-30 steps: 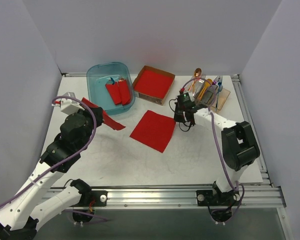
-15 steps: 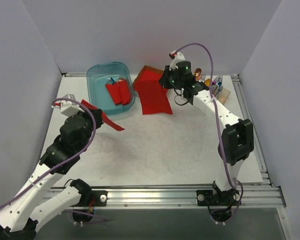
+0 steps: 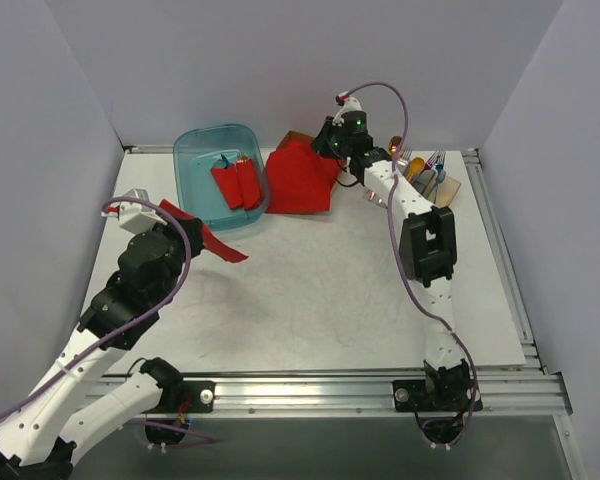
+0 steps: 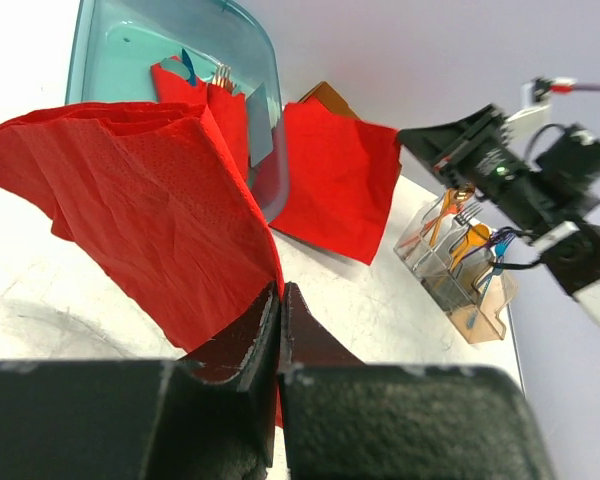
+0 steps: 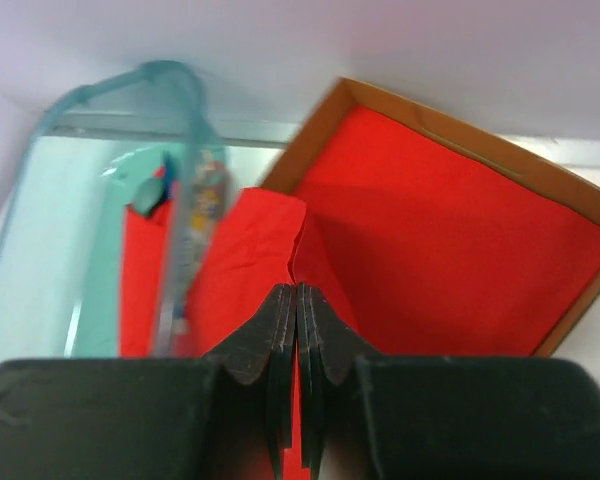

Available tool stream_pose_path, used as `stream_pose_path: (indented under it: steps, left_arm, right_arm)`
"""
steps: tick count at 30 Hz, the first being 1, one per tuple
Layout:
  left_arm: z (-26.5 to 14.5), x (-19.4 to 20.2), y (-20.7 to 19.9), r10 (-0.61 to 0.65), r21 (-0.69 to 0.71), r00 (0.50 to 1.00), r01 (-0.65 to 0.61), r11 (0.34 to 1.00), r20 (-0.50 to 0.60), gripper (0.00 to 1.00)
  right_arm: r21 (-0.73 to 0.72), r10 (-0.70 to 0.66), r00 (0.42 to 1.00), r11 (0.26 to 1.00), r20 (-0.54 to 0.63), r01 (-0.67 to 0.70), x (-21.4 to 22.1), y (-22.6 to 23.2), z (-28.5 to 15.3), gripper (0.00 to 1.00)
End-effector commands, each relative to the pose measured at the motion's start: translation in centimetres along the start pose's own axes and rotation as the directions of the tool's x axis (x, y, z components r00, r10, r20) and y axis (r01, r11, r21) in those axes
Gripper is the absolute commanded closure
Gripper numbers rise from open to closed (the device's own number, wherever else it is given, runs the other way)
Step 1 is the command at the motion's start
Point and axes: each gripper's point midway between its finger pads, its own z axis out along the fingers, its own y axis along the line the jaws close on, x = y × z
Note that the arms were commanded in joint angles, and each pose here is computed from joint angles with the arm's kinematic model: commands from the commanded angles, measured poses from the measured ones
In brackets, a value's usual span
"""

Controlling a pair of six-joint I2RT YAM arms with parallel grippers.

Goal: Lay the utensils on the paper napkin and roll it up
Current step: Place the napkin in the container.

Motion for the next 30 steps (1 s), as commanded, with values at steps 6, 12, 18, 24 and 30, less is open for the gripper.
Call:
stream_pose_path:
  steps: [6,12,18,24,30]
  left_arm:
    - [-0.1,-0.5,0.3,0.008,-0.012,1.0,-0.008,1.0,0.018,0.92]
    - [0.3,-0.6,0.2,0.018,-0.019,0.999,-0.018,1.0,0.026,0.92]
    - [0.6,-0.8,0.3,0.036,-0.035,0.999,-0.034,0.999,0.033,0.92]
    - [0.9,-0.4,0.4,0.041,-0.042,0.999,-0.04,0.998,0.025,0.92]
    - [1.0,0.0,0.1,0.042,-0.022,0.999,-0.042,0.999,0.009,0.92]
  right_arm:
    - [-0.039,0.193,0.97,0.981,0.149,-0.189,-3.8,-5.7,3.1,1.0]
    - [-0.05,0.251,0.932,0.968,0.26,-0.247,-5.2,-8.1,3.4,1.0]
    - [-0.067,0.299,0.905,0.954,0.304,-0.293,-4.8,-9.3,4.9,1.0]
    - [-0.044,0.34,0.898,0.939,0.279,-0.342,-2.3,-10.4,6.1,0.88]
    - [-0.002,0.311,0.91,0.946,0.275,-0.323,-2.4,-10.7,4.5,0.44]
